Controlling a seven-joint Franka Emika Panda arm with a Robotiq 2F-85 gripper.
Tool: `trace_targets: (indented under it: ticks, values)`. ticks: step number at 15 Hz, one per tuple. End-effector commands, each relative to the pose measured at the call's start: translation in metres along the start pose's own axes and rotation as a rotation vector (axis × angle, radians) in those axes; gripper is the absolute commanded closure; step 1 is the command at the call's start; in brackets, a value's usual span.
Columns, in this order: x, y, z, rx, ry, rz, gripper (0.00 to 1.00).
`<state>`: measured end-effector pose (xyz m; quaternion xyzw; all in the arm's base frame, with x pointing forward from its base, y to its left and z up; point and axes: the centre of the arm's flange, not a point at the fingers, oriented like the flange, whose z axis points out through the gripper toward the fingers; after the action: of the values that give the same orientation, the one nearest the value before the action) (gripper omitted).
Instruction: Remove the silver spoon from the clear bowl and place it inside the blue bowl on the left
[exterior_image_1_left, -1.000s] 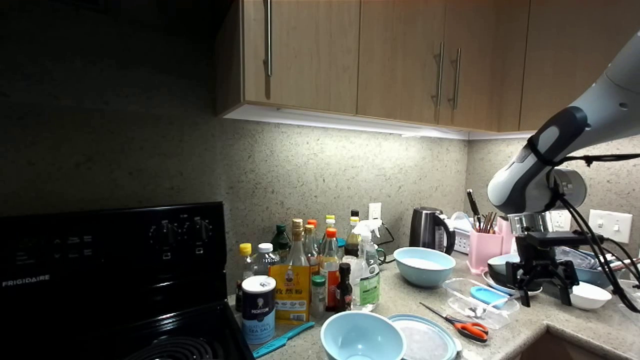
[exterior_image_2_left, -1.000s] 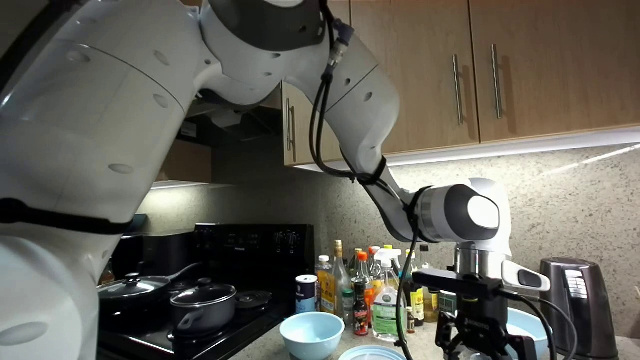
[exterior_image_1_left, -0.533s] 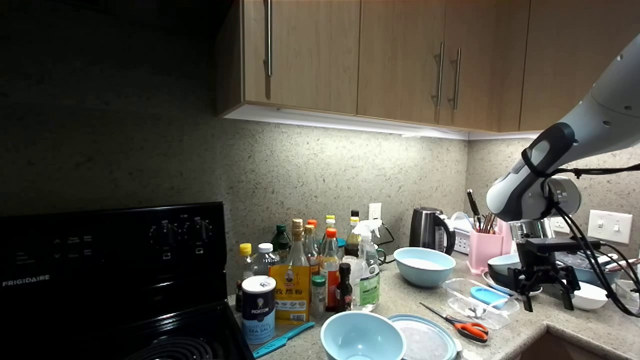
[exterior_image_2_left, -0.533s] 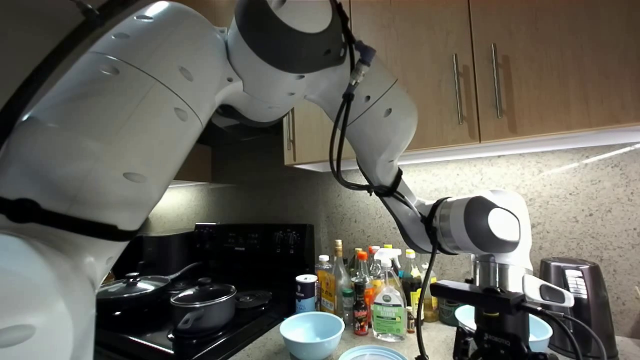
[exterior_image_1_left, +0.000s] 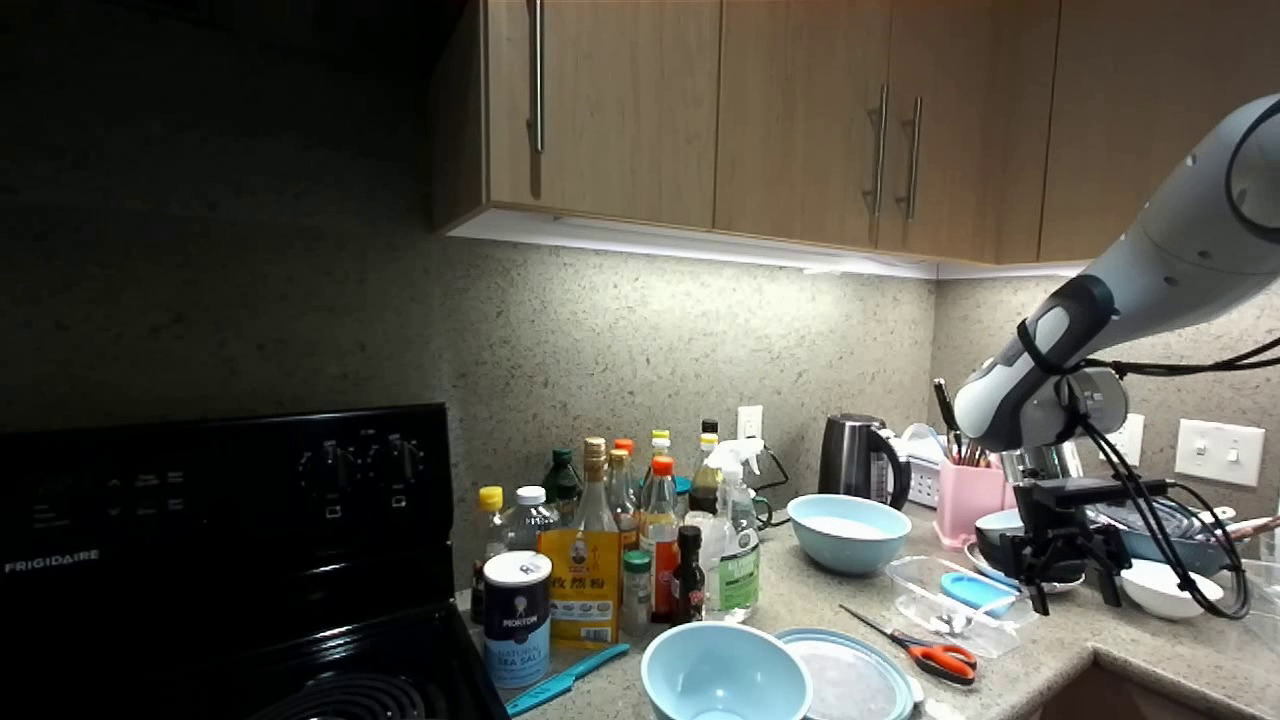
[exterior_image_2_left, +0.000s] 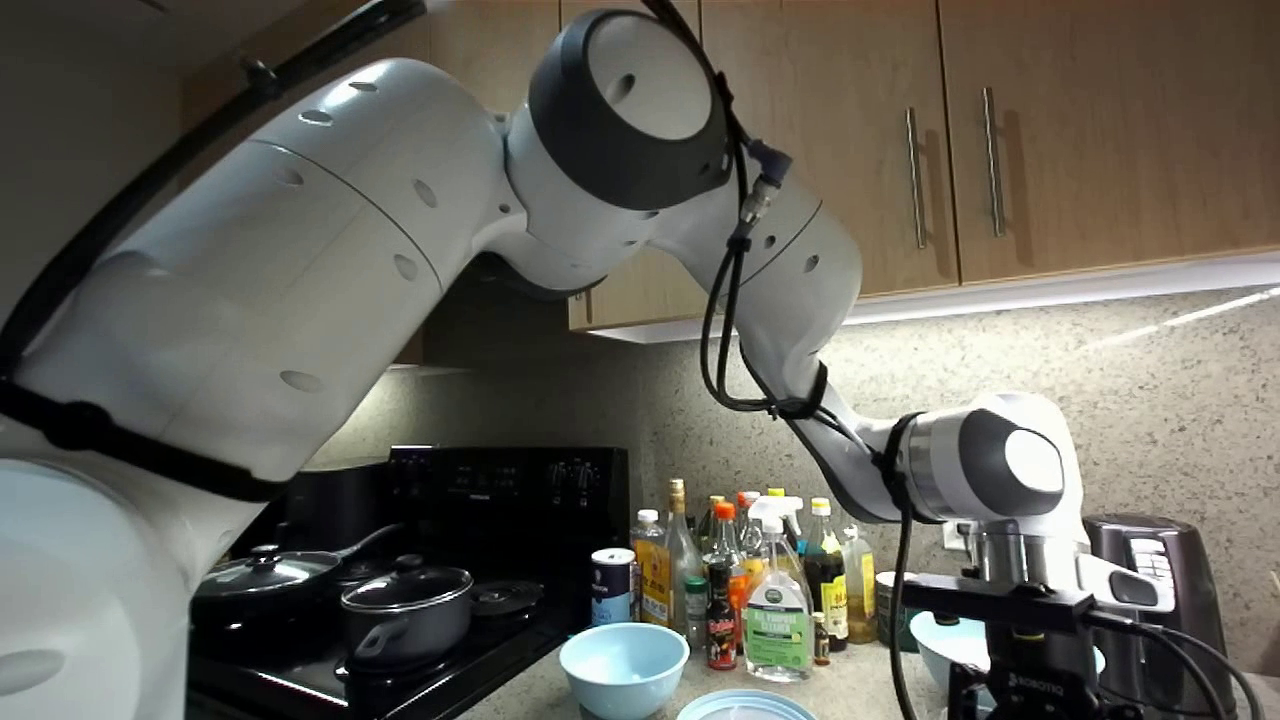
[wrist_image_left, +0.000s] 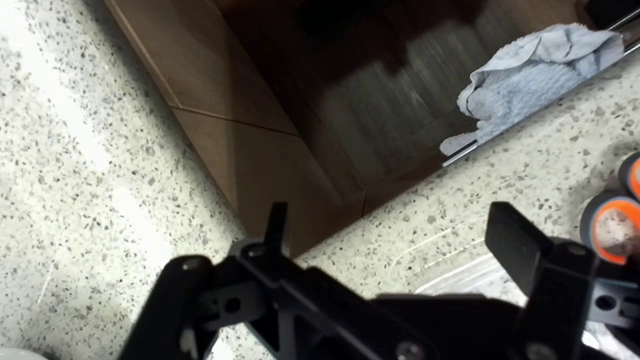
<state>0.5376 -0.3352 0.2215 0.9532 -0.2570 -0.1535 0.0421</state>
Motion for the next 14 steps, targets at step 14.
trace_targets:
  ticks: [14]
  values:
    - [0.065,0.024,-0.011,0.104,-0.066,0.038,0.0]
